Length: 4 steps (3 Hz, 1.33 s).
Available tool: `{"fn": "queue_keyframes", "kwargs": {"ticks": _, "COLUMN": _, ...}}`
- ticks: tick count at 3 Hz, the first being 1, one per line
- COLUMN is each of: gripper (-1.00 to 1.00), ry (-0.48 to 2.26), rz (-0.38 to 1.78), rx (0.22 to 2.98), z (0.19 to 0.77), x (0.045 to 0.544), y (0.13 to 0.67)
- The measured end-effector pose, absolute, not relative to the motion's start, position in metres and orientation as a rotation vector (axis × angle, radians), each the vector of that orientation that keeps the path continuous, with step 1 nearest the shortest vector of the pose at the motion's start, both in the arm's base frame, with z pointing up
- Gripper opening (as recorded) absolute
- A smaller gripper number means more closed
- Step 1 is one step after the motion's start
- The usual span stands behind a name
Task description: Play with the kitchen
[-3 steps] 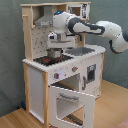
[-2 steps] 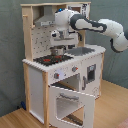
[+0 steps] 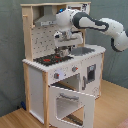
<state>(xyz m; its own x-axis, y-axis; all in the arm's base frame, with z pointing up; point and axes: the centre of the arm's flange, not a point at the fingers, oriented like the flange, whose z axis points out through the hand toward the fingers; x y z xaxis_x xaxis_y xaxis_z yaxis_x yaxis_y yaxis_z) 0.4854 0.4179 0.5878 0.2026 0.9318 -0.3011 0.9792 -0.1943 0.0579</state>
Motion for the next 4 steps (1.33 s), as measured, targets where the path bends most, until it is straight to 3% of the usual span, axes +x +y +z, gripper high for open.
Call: {"fn": "queue_keyframes", "kwargs": {"ticks": 4, "gripper": -1.0, "ry": 1.642, "rz": -0.395, "rx": 2.282, "z": 0.578, "x": 0.434, "y": 0.4}}
